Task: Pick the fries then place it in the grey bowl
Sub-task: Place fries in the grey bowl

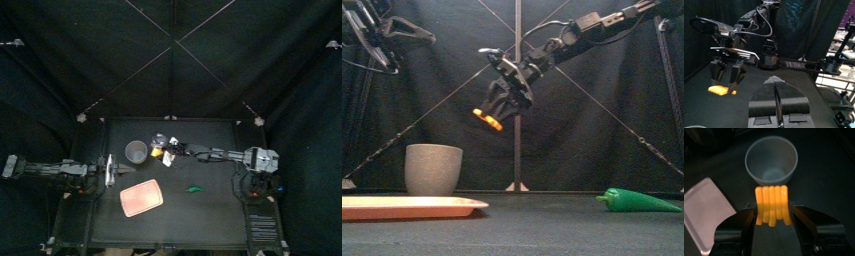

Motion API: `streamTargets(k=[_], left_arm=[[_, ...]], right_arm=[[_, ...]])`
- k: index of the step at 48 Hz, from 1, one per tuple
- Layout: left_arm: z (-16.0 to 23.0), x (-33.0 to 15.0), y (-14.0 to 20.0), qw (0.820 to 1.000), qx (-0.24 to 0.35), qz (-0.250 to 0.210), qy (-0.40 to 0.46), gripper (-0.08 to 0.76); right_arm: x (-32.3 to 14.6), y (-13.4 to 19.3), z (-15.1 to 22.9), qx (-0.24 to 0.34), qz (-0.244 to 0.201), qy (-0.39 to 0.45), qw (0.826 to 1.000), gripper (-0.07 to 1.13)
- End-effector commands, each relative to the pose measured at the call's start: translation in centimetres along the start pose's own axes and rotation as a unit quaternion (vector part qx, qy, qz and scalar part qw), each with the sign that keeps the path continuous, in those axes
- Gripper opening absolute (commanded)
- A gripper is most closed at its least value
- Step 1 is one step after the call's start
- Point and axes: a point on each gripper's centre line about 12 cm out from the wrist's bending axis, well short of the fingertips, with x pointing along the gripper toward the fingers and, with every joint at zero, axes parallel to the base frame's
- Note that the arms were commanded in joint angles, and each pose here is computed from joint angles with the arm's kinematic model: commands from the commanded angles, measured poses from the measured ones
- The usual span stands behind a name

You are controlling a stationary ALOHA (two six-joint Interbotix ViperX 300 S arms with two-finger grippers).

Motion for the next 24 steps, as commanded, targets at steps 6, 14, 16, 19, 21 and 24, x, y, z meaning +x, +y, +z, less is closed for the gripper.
streamTargets(k=[6,14,16,19,21,24], left_arm=[[0.7,0.2,0.0,1.0,-0.001,0.001,-0.012,0.055],[0.7,0.2,0.0,1.0,0.0,0.0,-0.012,0.055],[0.7,0.2,0.0,1.0,-0.001,0.0,-0.011,0.057],[0.6,0.1,0.0,1.0,-0.001,0.001,-0.009,0.057],[0.6,0.1,0.0,1.0,-0.001,0.0,-0.009,0.057],[0.6,0.1,-0.1,1.0,-0.002,-0.001,-0.009,0.057]], right_arm=[[3.2,0.4,4.0,-0.003,0.006,-0.082,0.997,0.68],[6.1,0.4,4.5,-0.003,0.007,-0.082,0.997,0.68],[6.5,0.4,4.6,-0.006,0.006,-0.083,0.997,0.68],[7.0,0.4,4.8,-0.006,0.006,-0.085,0.996,0.69],[7.3,0.5,4.9,-0.007,0.007,-0.087,0.996,0.71],[7.6,0.4,5.1,-0.004,0.007,-0.088,0.996,0.75]])
